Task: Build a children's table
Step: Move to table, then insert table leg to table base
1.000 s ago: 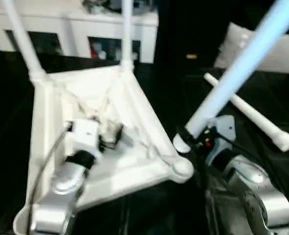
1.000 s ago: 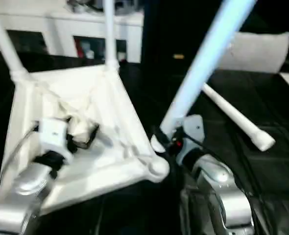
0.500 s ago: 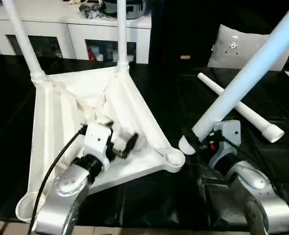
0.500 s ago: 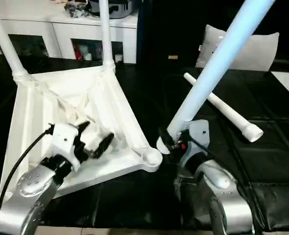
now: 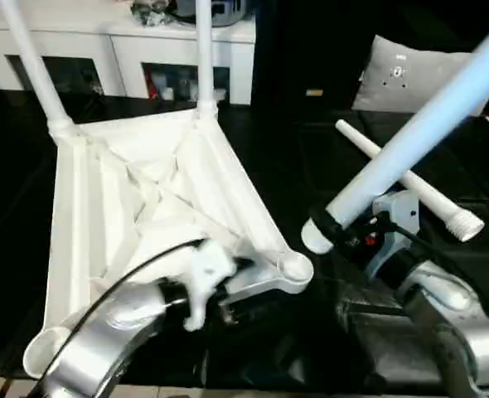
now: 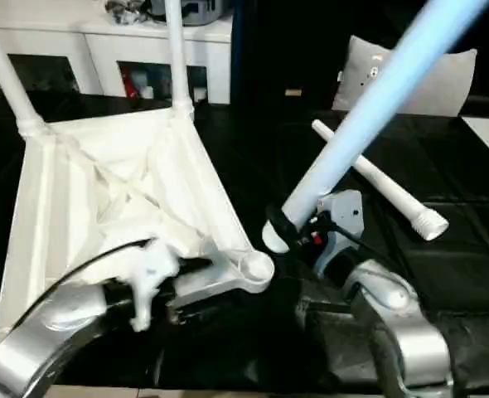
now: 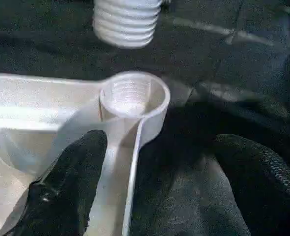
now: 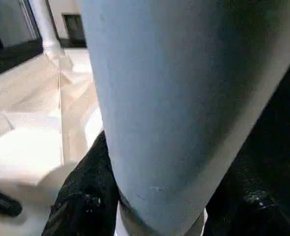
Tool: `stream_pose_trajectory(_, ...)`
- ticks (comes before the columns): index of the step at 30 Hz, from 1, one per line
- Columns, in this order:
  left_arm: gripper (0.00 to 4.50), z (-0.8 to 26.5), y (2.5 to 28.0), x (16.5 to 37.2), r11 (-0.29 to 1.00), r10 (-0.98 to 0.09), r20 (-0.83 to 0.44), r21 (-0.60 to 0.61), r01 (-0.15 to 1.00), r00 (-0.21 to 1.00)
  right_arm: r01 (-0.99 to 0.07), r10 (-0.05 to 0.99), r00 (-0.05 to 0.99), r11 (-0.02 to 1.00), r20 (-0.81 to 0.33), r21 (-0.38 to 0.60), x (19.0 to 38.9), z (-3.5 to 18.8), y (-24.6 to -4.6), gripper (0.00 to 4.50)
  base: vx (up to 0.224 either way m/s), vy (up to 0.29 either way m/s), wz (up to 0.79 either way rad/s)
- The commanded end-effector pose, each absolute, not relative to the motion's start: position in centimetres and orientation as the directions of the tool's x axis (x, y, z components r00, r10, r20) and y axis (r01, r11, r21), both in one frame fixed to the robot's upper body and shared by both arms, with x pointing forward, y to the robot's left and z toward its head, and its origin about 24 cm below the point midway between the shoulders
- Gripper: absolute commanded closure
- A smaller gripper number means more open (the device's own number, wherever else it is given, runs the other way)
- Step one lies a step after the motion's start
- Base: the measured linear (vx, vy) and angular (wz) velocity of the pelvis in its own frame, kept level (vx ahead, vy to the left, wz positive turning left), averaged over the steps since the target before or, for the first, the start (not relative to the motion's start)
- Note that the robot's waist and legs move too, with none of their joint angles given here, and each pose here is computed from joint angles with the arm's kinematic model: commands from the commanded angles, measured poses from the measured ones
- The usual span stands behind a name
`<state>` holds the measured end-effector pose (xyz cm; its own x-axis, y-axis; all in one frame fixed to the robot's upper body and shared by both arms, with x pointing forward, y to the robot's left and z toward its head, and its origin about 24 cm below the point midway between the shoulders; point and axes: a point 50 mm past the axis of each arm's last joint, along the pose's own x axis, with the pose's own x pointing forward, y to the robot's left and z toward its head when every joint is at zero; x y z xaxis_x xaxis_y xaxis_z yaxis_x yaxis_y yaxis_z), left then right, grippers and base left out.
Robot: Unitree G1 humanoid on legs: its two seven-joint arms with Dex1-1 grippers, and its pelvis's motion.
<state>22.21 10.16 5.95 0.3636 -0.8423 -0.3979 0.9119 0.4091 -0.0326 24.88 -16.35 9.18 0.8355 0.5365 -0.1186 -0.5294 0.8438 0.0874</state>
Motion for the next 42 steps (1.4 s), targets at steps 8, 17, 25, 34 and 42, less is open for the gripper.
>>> stream_pose_trajectory(8,0.84,6.0,9.2,22.7,0.412,-0.783,-0.521,-0.023,0.911,0.341,-0.536,0.542,0.829,0.841,-0.141,0.078,25.0,8.8,-16.1,2.61,0.000,0.000,0.00)
stream_pose_trajectory(17,1.34,5.9,9.1,23.3,0.451,-0.725,-0.582,0.002,0.892,0.368,-0.564,0.569,0.812,0.822,-0.131,0.074,24.6,8.8,-15.6,2.61,0.000,0.000,0.00)
stream_pose_trajectory(25,2.05,5.9,9.5,23.8,0.491,-0.691,-0.603,0.011,0.871,0.398,-0.581,0.590,0.799,0.807,-0.118,0.100,24.1,8.8,-15.3,2.61,0.000,0.000,0.00)
stream_pose_trajectory(34,2.77,6.1,9.2,24.0,0.483,-0.697,-0.596,0.018,0.875,0.398,-0.582,0.590,0.799,0.807,-0.117,0.095,24.1,8.8,-15.3,2.61,0.000,0.000,0.00)
stream_pose_trajectory(42,3.40,5.9,9.4,24.0,0.471,-0.688,-0.611,0.033,0.881,0.391,-0.588,0.596,0.795,0.803,-0.114,0.100,24.0,8.8,-15.1,2.61,0.000,0.000,0.00)
